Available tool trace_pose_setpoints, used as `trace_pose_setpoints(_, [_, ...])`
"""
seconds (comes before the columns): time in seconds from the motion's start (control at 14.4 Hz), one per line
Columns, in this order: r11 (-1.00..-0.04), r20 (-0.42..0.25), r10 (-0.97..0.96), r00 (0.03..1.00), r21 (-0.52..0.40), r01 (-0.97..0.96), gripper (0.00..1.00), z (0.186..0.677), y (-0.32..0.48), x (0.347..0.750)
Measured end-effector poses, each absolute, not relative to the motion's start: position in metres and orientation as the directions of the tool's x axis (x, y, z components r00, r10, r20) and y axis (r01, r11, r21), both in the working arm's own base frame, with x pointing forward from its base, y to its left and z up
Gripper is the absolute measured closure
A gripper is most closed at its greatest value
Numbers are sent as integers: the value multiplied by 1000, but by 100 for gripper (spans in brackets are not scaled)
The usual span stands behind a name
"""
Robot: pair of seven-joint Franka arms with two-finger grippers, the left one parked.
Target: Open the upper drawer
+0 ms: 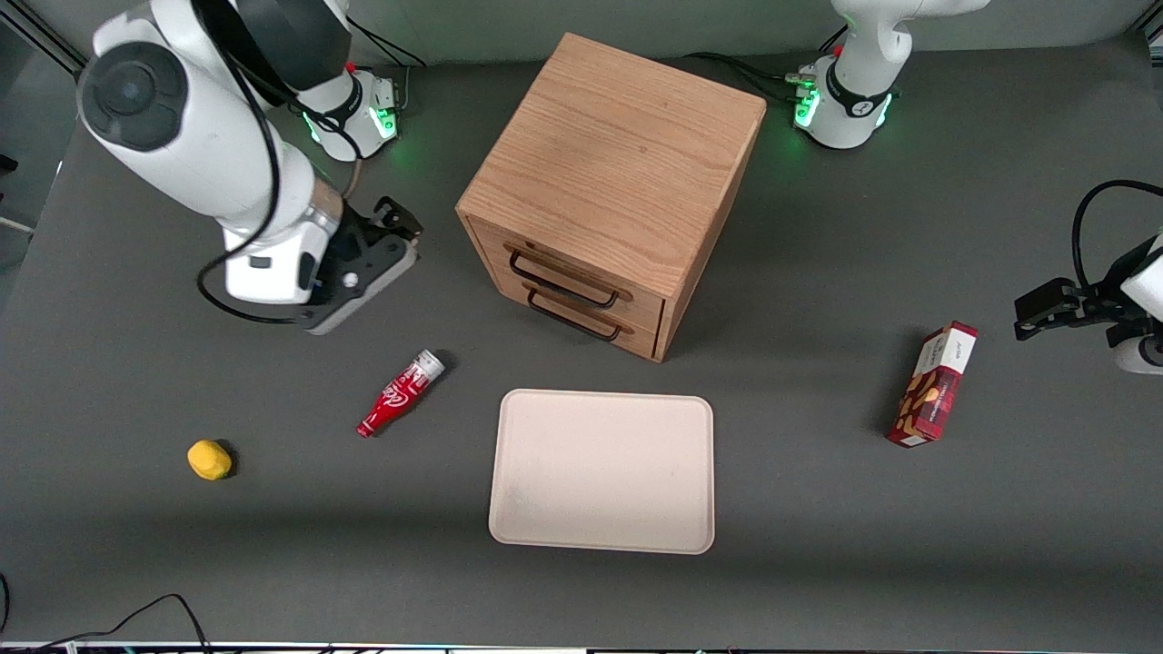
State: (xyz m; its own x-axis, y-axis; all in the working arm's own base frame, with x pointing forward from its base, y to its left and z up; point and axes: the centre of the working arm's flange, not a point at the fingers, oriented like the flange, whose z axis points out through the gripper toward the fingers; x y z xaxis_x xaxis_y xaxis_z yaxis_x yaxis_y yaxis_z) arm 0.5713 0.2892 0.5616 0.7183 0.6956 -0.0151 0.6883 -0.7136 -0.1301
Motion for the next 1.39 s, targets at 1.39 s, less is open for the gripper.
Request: trace_pose_setpoints(1.39, [-466,126,849,513,-280,840,0,425,435,564])
